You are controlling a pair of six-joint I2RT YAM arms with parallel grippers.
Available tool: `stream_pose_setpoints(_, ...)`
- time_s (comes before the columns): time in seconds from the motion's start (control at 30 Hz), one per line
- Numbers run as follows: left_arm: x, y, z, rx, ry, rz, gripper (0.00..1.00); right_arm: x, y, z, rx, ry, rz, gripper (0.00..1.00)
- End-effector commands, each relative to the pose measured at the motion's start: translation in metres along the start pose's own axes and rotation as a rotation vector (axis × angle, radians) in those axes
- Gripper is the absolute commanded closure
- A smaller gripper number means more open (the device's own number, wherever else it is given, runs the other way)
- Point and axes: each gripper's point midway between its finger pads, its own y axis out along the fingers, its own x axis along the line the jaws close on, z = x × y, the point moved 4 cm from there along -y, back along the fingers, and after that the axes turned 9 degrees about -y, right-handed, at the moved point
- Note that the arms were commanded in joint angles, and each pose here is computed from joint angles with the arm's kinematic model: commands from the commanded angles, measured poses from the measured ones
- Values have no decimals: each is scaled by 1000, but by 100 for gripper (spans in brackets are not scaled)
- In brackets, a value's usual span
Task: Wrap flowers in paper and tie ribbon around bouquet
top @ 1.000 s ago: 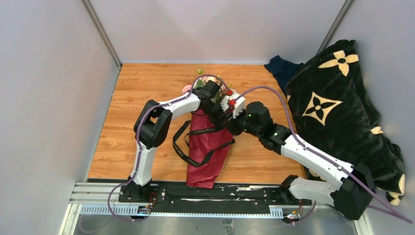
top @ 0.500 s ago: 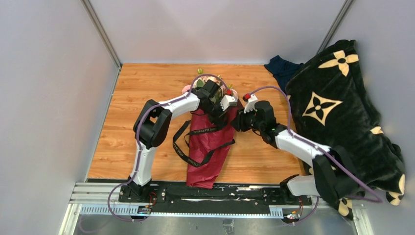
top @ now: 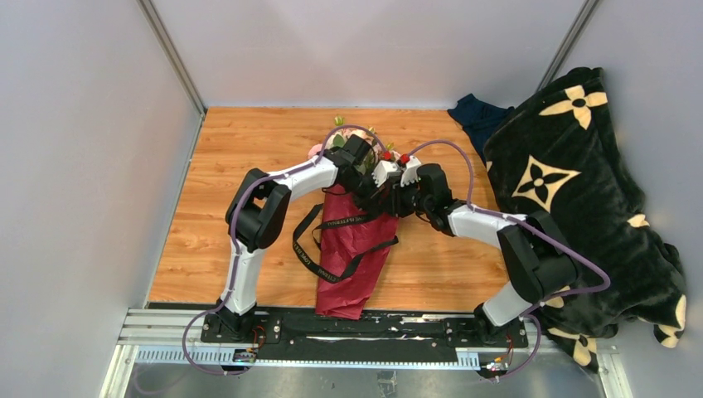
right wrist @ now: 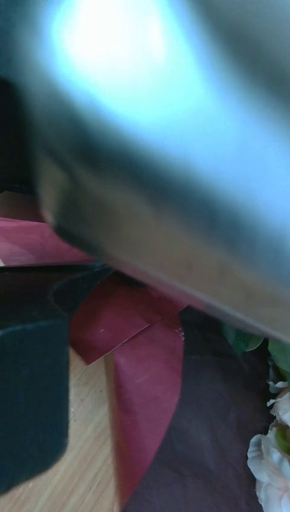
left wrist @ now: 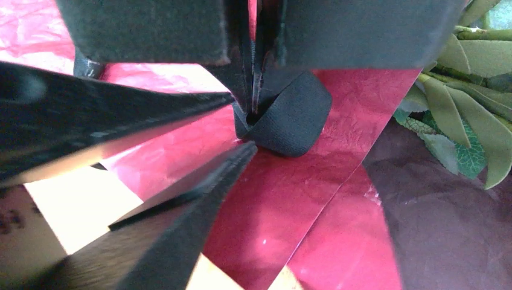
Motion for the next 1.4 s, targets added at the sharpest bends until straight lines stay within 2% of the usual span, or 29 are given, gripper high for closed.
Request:
stream_pose_setpoints(0.0, -9, -5, -5, -21, 9, 23, 100, -10, 5, -10, -19, -37, 28, 70)
stream_pose_setpoints(0.2, -10, -3, -4, -20, 5, 38, 100, -16, 13, -5, -10, -25, 31, 69)
stream_pose_setpoints(0.67, -19, 3, -3, -22, 20, 96, 100, -32, 24, -1, -27, 0, 128, 77)
stream_pose_setpoints(0.7, -19, 2, -3, -23, 20, 97, 100, -32, 24, -1, -29, 2, 124, 80)
stream_pose_setpoints(0.77, -20, 2, -2, -20, 22, 97, 100, -31, 24, -1, -28, 11, 124, 96)
stream_pose_setpoints(0.83, -21, 0, 0, -6, 30, 102, 100, -31, 20, 1, -28, 18, 134, 100)
stream_pose_setpoints(0.87, -22, -4, -2, 4, 44, 103, 92, -31, 18, 2, -28, 21, 140, 100)
stream_pose_setpoints(0.93, -25, -17, -4, 38, 79, 73, 64, -31, 14, 10, -11, 27, 146, 100)
stream_pose_setpoints(1.1, -32, -64, -20, 47, 172, -77, 26, -28, 10, 34, 30, 61, 133, 100)
stream_pose_setpoints(1.17, -35, -87, -19, 57, 176, -127, 22, -28, 6, 39, 35, 66, 145, 100)
stream_pose_setpoints(1.27, -18, -124, 0, 60, 76, -260, 19, -26, 1, 42, 43, 63, 145, 100)
stream_pose_setpoints(1.37, 14, -154, 44, 140, -68, -463, 28, -23, -3, 39, 42, 55, 139, 100)
